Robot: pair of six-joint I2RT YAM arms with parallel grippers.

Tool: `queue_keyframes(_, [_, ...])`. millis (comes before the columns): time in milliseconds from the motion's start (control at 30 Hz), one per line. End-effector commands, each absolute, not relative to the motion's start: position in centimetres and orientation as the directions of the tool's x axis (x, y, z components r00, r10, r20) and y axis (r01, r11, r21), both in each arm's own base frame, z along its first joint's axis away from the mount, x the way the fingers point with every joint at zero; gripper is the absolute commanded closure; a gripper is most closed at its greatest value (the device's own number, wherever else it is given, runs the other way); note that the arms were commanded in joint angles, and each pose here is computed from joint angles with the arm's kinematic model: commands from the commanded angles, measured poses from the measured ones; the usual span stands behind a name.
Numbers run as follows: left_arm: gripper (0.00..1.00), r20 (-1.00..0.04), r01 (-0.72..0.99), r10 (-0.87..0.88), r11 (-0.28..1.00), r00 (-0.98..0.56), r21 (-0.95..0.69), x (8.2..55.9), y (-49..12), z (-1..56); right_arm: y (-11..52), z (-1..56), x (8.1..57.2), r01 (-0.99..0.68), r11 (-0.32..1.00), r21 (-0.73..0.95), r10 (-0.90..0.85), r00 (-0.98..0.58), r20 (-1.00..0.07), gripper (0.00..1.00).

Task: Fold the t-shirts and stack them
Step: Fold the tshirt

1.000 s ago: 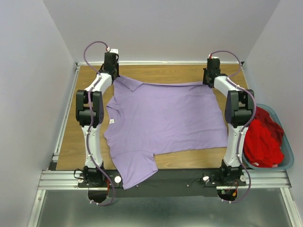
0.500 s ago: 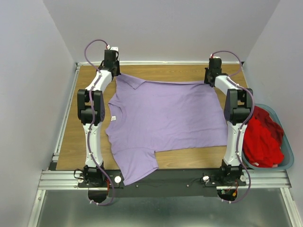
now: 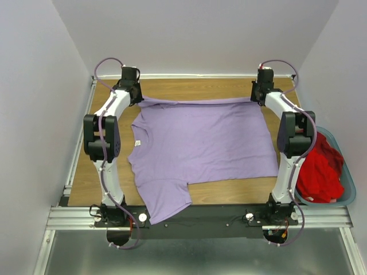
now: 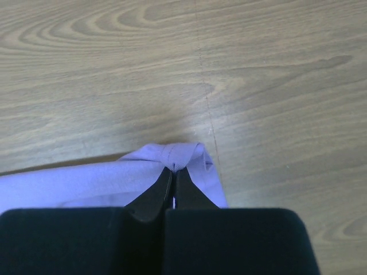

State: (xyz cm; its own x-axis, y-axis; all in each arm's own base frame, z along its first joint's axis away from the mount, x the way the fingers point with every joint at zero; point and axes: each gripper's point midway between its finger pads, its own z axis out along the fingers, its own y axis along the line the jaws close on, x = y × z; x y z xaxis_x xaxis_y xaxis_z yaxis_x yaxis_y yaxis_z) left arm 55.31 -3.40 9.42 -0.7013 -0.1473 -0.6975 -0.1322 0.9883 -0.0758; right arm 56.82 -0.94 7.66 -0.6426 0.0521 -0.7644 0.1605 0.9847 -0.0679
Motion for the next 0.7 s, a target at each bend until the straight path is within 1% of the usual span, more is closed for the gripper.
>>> queue_keyframes(0, [1.0, -0.716, -0.167, -0.233, 0.973, -0.659, -0.162, 52.5, -3.5, 13.6, -1.1, 9.9, 55.1, 0.165, 0.985, -0.046, 0.072, -0.642, -0.764, 0.99])
queue_keyframes(200, [1.0, -0.685, -0.176, -0.258, 0.966, -0.681, -0.189, 48.4, -3.8, 13.5, -1.6, 10.8, 52.1, 0.219, 0.975, -0.044, 0.114, -0.657, -0.745, 1.0])
queue_keyframes(233, [1.0, -0.664, -0.177, -0.257, 0.966, -0.702, -0.187, 47.3, -4.0, 12.4, -1.6, 11.3, 51.6, 0.228, 0.973, -0.037, 0.125, -0.654, -0.746, 1.0])
queue_keyframes(267, [1.0, -0.67, -0.177, -0.264, 0.964, -0.693, -0.196, 46.8, -4.0, 13.0, -1.5, 11.3, 51.3, 0.238, 0.971, -0.026, 0.141, -0.654, -0.743, 1.0])
queue_keyframes(433, [1.0, -0.634, -0.188, -0.293, 0.955, -0.716, -0.229, 43.1, -4.5, 11.6, -1.9, 10.0, 48.8, 0.283, 0.958, -0.036, 0.178, -0.693, -0.699, 0.99])
queue_keyframes(467, [1.0, -0.635, -0.168, -0.308, 0.948, -0.708, -0.271, 42.6, -5.3, 12.5, -2.2, 9.9, 48.5, 0.296, 0.954, -0.041, 0.186, -0.696, -0.694, 1.0])
queue_keyframes(533, [1.0, -0.619, -0.169, -0.32, 0.942, -0.717, -0.291, 41.4, -5.7, 12.1, -2.4, 9.4, 47.9, 0.304, 0.951, -0.053, 0.19, -0.712, -0.676, 1.0])
queue_keyframes(667, [1.0, -0.622, -0.155, -0.349, 0.926, -0.701, -0.344, 39.7, -6.3, 13.7, -3.4, 9.7, 47.8, 0.338, 0.94, -0.051, 0.219, -0.708, -0.672, 0.99])
